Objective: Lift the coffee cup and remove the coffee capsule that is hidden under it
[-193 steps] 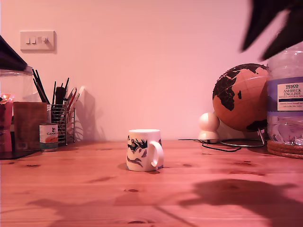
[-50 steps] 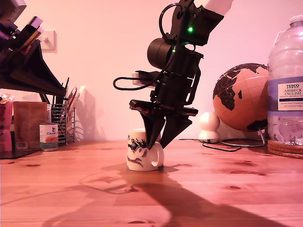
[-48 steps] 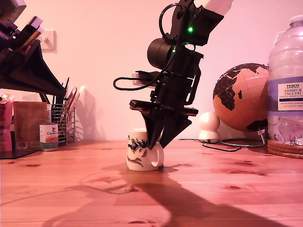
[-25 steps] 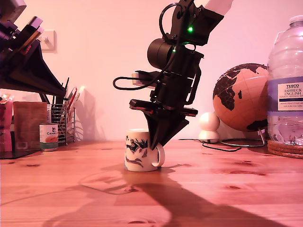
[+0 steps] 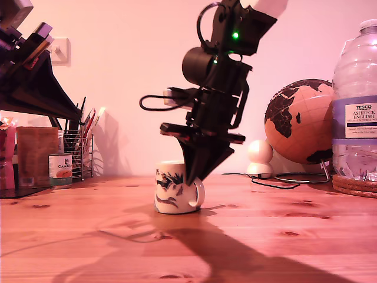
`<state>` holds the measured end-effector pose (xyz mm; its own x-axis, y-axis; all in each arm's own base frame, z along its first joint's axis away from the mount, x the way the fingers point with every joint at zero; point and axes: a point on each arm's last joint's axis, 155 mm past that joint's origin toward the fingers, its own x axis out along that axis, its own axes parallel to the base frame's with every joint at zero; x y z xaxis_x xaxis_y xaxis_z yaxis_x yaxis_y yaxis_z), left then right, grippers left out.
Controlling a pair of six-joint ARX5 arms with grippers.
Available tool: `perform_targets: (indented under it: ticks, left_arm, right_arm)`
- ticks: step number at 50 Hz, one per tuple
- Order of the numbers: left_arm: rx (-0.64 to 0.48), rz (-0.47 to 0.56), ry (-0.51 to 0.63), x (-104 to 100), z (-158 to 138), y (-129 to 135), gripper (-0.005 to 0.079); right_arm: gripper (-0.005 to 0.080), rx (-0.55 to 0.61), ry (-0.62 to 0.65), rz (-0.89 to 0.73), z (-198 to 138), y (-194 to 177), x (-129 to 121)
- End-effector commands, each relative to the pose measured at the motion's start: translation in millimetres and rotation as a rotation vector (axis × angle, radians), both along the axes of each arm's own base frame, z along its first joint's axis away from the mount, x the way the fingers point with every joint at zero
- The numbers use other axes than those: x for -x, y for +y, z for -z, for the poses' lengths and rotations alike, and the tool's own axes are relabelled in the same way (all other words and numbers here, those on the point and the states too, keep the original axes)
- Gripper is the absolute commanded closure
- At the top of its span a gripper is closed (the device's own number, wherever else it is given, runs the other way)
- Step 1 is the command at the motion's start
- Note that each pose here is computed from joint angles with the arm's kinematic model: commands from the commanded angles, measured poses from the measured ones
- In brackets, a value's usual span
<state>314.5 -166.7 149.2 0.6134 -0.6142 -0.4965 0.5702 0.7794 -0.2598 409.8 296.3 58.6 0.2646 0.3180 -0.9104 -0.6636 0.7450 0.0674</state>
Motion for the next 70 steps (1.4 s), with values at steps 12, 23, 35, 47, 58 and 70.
perform_targets:
  ticks: [12, 23, 35, 47, 58, 70]
  left_arm:
    - [-0.011, -0.005, -0.007, -2.3, -0.1, 0.2, 0.0762]
    - [-0.011, -0.005, -0.007, -2.3, -0.1, 0.2, 0.0762]
    - [-0.011, -0.005, -0.007, -2.3, -0.1, 0.2, 0.0762]
    - [-0.020, -0.004, 0.026, -3.8, 11.5, -0.2, 0.0762]
    - [-0.032, 0.008, 0.070, -7.9, 31.4, -5.8, 0.0762]
    - [-0.007, 0.054, -0.019, -30.9, 36.7, -31.0, 0.0729]
  right_arm:
    - [0.0764, -0.057, -0.085, -0.018, -45.1, 23.0, -17.5]
    - [0.0764, -0.061, -0.089, -0.018, -52.6, 24.2, -18.2]
    - [0.0764, -0.087, -0.093, -0.010, -59.0, 30.8, -18.7]
    - [0.0764, -0.139, -0.125, -0.015, -80.6, 43.7, -23.4]
    - [0.0764, -0.179, -0.159, -0.007, -101.9, 50.8, -29.9]
    - [0.0764, -0.209, -0.206, 0.007, -125.3, 49.7, -41.5]
